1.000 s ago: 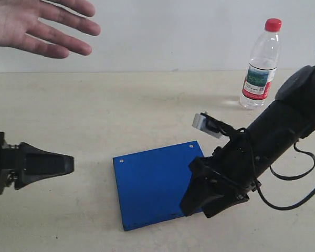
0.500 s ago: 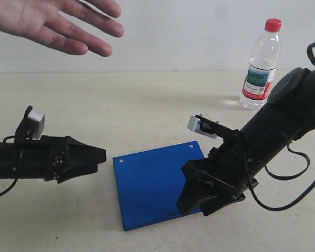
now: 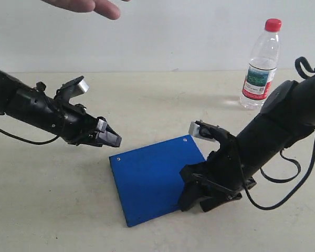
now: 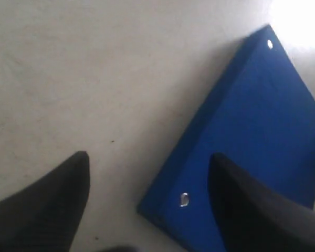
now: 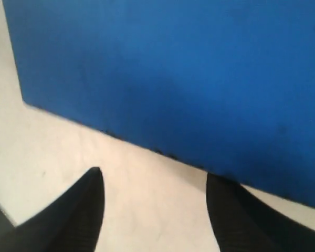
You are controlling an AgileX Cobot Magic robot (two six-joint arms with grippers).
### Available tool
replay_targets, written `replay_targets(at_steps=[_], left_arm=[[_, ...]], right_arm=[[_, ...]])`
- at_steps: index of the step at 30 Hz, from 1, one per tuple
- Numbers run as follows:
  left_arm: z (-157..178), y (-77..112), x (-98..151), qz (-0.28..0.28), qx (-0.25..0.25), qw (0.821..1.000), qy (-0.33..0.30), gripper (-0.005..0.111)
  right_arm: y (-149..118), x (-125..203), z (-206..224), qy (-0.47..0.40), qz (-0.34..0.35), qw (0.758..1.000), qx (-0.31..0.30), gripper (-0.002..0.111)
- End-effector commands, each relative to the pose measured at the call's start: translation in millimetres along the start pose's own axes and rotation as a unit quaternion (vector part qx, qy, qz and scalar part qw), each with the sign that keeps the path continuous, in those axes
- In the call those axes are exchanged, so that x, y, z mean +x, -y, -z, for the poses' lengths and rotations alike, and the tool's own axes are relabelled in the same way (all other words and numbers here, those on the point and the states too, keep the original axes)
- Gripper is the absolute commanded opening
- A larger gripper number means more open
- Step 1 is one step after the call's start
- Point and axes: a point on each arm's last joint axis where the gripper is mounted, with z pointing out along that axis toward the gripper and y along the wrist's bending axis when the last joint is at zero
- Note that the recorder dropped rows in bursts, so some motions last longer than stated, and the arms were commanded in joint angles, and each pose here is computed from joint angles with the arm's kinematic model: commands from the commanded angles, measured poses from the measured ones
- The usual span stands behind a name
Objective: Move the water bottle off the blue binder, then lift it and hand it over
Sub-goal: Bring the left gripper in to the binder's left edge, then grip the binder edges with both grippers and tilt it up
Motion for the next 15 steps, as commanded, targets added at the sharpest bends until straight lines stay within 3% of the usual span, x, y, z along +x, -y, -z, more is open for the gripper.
replay_targets(at_steps=[1,4,9,13,15], left_arm=[[-14,2.6,10,0.017,0.053,0.997,-0.05,0.06],[-24,1.5,21,0.036,0.093,0.992,-0.078,0.06],[-22,10.4,17,0.053,0.141,0.986,-0.071,0.06],[-16,24.1,14,0.035,0.221,0.972,-0.072,0.06],[-15,26.7,13,0.03,0.237,0.969,-0.064,0.06]], right_arm=[[6,-25,8,0.075,0.052,0.994,0.057,0.055],[-6,-36,17,0.073,0.067,0.995,0.029,0.055],[-15,-36,16,0.078,0.075,0.994,-0.022,0.055],[-28,-37,18,0.09,0.105,0.986,-0.093,0.055],[-33,-37,19,0.095,0.112,0.982,-0.12,0.055]])
